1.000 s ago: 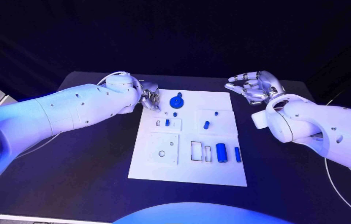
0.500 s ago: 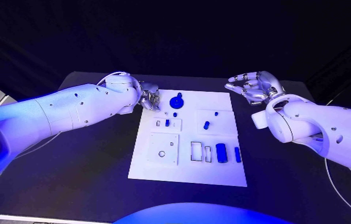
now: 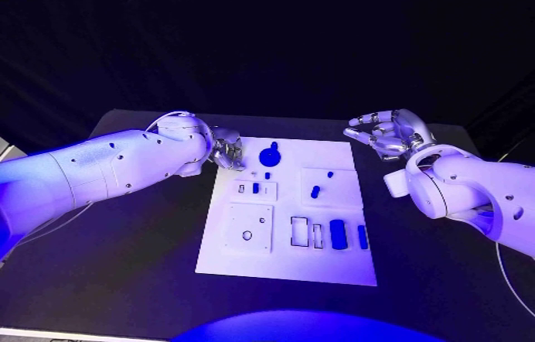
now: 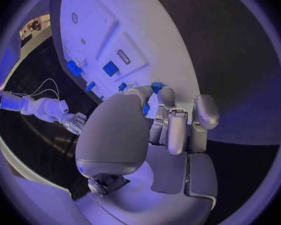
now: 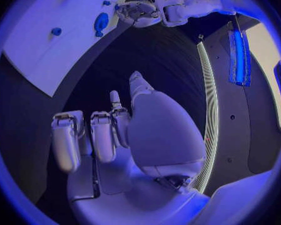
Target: Assemble the parts on the task board
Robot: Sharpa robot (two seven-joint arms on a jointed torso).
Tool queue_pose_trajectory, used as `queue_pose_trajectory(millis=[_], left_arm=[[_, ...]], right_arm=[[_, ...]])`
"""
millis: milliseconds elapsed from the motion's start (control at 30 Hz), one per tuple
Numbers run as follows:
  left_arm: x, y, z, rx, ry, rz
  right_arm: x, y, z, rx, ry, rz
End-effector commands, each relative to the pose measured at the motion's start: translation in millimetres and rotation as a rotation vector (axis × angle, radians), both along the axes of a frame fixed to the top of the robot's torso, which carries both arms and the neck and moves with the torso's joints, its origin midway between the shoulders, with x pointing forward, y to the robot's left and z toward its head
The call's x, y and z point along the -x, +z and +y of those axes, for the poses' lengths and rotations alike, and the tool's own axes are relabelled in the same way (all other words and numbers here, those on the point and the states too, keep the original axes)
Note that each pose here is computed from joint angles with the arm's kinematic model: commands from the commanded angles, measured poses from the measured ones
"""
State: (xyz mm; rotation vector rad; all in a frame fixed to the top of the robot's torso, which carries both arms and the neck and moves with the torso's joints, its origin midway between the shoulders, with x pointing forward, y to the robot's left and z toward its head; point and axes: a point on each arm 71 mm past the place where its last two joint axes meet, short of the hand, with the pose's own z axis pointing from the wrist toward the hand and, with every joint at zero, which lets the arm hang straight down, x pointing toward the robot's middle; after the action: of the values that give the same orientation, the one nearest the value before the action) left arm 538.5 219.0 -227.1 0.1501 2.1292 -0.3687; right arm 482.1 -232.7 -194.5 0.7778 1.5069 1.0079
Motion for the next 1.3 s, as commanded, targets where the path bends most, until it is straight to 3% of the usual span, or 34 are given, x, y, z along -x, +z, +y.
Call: queue_pose_trajectory(millis=[33, 533, 867, 1033, 1300], left_arm=[[5.0, -7.9, 0.6, 0.028, 0.0, 0.049], [4.2, -2.0, 9.1, 0.121, 0.049, 0.058], [1.4, 1.7, 13.5, 0.152, 0.084, 0.02], [-1.2, 7.7, 16.0, 0.183, 0.114, 0.004], [-4.7, 17.3, 19.7, 0.206, 0.182, 0.065]], right_arm=[[0.3, 0.2, 1, -0.001, 0.014, -0.005], [0.0, 0.0, 1, 0.0, 0.013, -0.004], [-0.1, 0.1, 1, 0.0, 0.013, -0.005], [-0.2, 0.0, 1, 0.0, 0.013, -0.004], [-0.8, -0.4, 0, 0.001, 0.011, -0.003]])
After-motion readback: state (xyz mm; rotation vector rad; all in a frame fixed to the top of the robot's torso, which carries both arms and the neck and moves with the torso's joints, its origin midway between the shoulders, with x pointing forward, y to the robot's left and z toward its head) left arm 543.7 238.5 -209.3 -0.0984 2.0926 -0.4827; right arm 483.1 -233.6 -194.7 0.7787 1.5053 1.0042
